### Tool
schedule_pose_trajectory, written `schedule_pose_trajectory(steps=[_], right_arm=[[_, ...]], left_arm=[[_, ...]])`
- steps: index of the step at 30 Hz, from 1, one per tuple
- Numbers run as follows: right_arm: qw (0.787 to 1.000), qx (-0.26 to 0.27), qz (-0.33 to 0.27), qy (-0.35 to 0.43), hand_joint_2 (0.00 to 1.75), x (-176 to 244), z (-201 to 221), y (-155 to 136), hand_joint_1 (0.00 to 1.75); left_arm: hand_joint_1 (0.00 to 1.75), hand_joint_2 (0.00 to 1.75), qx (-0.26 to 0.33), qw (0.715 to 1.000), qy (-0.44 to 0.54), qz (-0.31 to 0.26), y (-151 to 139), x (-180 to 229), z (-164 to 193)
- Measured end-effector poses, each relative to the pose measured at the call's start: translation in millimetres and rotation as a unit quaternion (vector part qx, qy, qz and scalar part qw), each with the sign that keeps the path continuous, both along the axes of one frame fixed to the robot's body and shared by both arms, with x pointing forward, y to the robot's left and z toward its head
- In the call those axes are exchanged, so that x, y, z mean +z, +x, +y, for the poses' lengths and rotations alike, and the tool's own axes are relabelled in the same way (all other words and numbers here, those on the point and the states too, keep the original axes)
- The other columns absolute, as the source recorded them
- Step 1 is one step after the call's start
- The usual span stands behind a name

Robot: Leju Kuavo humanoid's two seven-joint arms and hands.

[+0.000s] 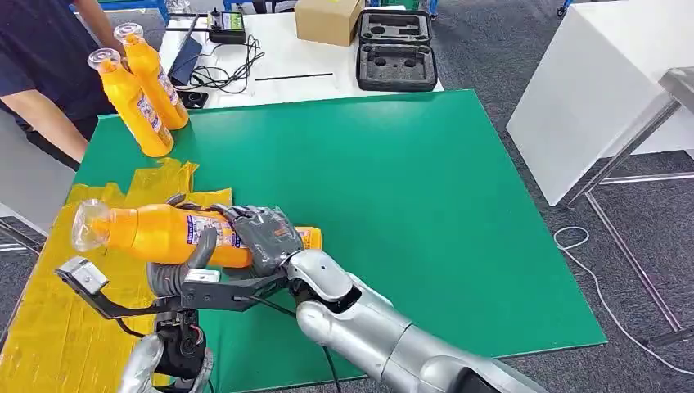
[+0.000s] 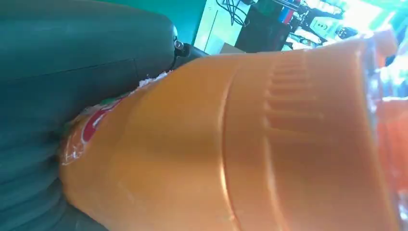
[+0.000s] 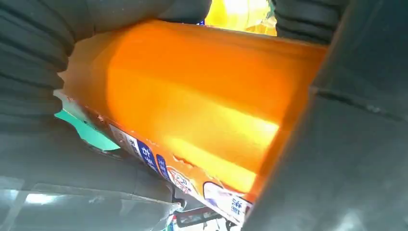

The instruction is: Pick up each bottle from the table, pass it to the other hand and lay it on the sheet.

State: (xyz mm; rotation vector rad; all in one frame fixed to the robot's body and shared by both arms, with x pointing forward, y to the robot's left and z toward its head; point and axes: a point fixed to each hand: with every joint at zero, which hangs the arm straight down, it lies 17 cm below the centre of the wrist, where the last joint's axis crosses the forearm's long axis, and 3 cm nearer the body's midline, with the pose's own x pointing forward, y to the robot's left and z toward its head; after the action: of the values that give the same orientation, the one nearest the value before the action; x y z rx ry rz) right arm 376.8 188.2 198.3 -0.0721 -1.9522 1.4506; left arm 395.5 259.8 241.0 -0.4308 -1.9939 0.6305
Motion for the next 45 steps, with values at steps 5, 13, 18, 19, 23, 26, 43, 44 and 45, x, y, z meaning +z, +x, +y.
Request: schedule_pose_trajectory(steps=[5, 13, 18, 19, 23, 26, 43, 44, 45], right_arm=[[1.000, -0.001, 0.020, 0.002, 0.00, -4.8, -1.2, 0.2, 0.00], [0.994, -0.007, 0.101, 0.032, 0.00, -20.3, -22.2, 9.4, 0.00], [0.990, -0.034, 0.121, 0.065, 0.00, -17.4, -51.1, 28.0, 0.00], [0.990, -0.037, 0.122, 0.068, 0.00, -16.4, -54.6, 30.2, 0.00], [0.987, -0.050, 0.126, 0.087, 0.00, -13.3, -66.1, 37.0, 0.00], [0.983, -0.064, 0.129, 0.113, 0.00, -6.3, -84.1, 48.5, 0.00], [0.972, -0.080, 0.143, 0.168, 0.00, 0.1, -136.9, 72.4, 0.00], [0.972, -0.079, 0.143, 0.169, 0.00, 0.2, -138.5, 73.2, 0.00], [0.972, -0.079, 0.144, 0.170, 0.00, 0.9, -139.3, 73.8, 0.00]], left_arm=[[1.75, 1.75, 0.001, 1.000, 0.000, 0.001, 0.1, 0.0, 0.5], [1.75, 1.75, 0.059, 0.997, 0.032, -0.022, -5.8, 19.7, 30.3], [1.75, 1.75, 0.113, 0.991, 0.059, -0.031, -10.4, 27.4, 66.2], [1.75, 1.75, 0.117, 0.991, 0.061, -0.031, -10.6, 28.1, 69.8], [1.75, 1.75, 0.151, 0.984, 0.085, -0.032, -13.3, 30.4, 83.1], [1.75, 1.75, 0.189, 0.975, 0.110, -0.032, -18.7, 31.9, 102.1], [1.75, 1.75, 0.467, 0.518, 0.711, -0.089, -51.9, 46.0, 103.9], [1.75, 1.75, 0.461, 0.499, 0.729, -0.082, -51.6, 37.9, 104.5], [1.75, 1.75, 0.455, 0.489, 0.740, -0.078, -52.3, 31.6, 105.0]])
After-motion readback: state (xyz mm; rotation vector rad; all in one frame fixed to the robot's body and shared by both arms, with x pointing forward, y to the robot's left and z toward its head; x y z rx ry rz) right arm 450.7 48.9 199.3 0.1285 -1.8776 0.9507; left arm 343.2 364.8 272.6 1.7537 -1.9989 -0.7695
